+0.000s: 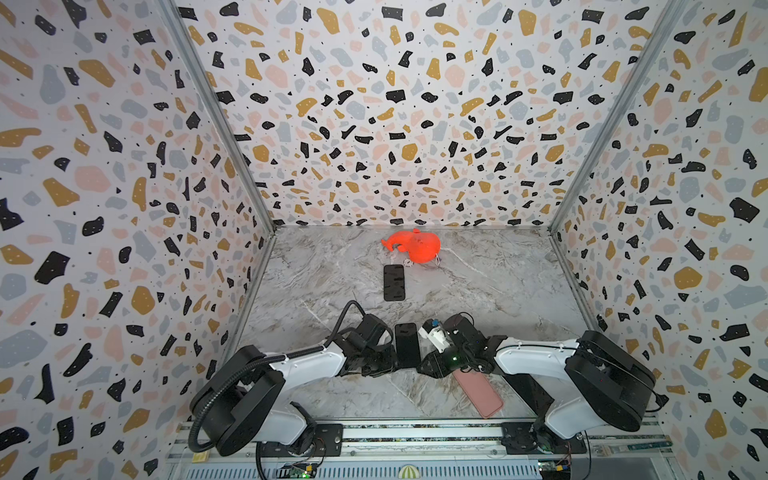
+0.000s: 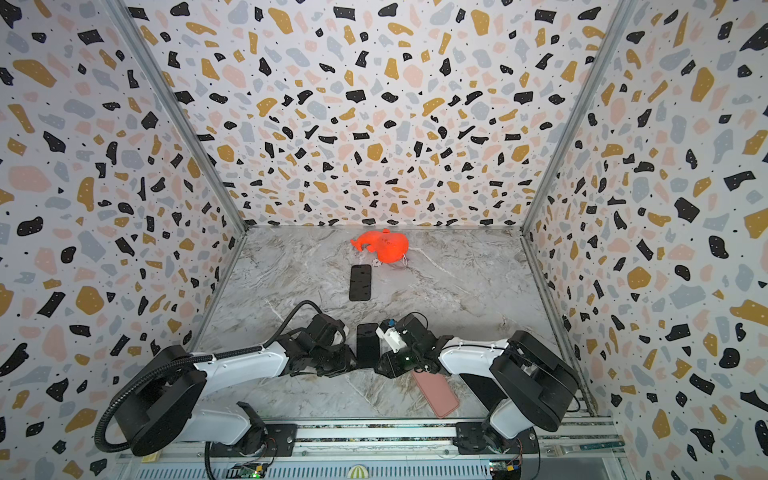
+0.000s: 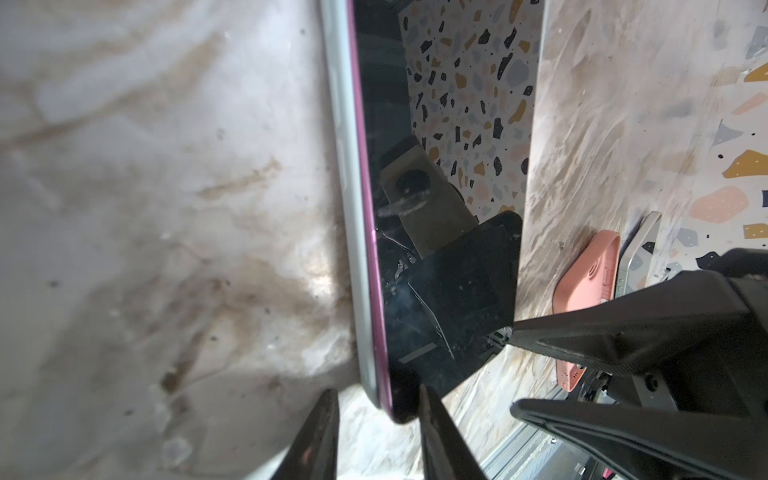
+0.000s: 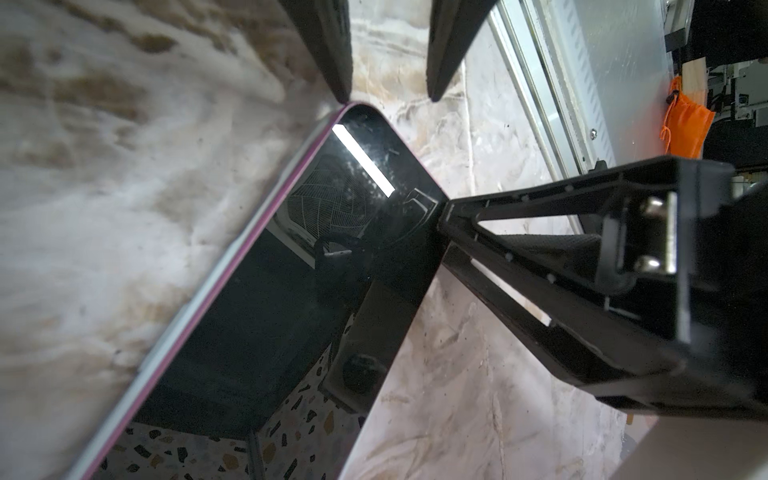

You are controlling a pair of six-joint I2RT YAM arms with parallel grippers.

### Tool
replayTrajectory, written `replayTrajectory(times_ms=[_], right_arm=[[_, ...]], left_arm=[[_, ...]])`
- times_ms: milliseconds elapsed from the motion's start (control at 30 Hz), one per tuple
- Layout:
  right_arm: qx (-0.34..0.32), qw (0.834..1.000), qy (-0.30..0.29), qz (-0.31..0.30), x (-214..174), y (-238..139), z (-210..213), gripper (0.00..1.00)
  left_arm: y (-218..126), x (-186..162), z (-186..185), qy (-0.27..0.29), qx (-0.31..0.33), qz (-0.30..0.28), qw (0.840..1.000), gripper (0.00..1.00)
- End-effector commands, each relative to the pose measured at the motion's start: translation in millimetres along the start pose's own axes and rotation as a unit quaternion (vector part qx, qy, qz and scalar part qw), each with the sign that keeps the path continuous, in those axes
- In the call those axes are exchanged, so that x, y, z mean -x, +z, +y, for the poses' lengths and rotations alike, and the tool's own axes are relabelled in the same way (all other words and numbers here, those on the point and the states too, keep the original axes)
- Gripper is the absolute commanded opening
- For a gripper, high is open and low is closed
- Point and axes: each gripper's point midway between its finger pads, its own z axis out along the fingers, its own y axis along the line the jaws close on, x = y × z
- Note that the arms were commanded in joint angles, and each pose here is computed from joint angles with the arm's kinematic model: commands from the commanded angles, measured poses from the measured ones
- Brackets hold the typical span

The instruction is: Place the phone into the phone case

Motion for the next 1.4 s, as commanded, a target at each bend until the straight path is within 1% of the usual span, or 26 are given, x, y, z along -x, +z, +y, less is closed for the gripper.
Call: replayTrajectory(times_ms=[0, 133, 567, 867, 1000, 1133, 1200, 1267, 1367], right_arm=[[0.018, 1.0, -0.01, -0.007, 6, 2, 9, 0.32], [0.019, 1.0, -0.011, -0.006, 6, 2, 9, 0.31], [0.02, 1.0, -0.011, -0.004, 8, 5, 11, 0.3], [0.021, 1.0, -0.013, 0.001, 8, 9, 13, 0.29], [0.019, 1.0, -0.015, 0.004, 9, 9, 14, 0.29], [0.003, 1.0, -0.02, -0.007, 16, 0, 16, 0.29], [-0.016, 1.0, -0.017, -0.016, 22, -8, 15, 0.3], [-0.041, 0.999, -0.005, -0.026, 26, -15, 12, 0.31], [-0.101, 0.993, 0.039, -0.046, 29, -23, -4, 0.3]], left_arm=[[3, -15, 25, -0.013, 0.044, 0.021, 0.999, 0.28], [7, -19, 31, -0.015, 0.053, 0.029, 0.998, 0.19], [17, -34, 55, -0.022, 0.07, 0.043, 0.996, 0.14], [23, -37, 62, -0.019, 0.078, 0.053, 0.995, 0.07], [23, -38, 62, -0.016, 0.081, 0.056, 0.995, 0.06], [15, -34, 60, -0.01, 0.087, 0.048, 0.995, 0.07], [10, -31, 57, -0.006, 0.09, 0.04, 0.995, 0.09], [4, -25, 50, -0.001, 0.087, 0.029, 0.996, 0.13], [-5, -15, 36, 0.011, 0.072, 0.006, 0.997, 0.2]])
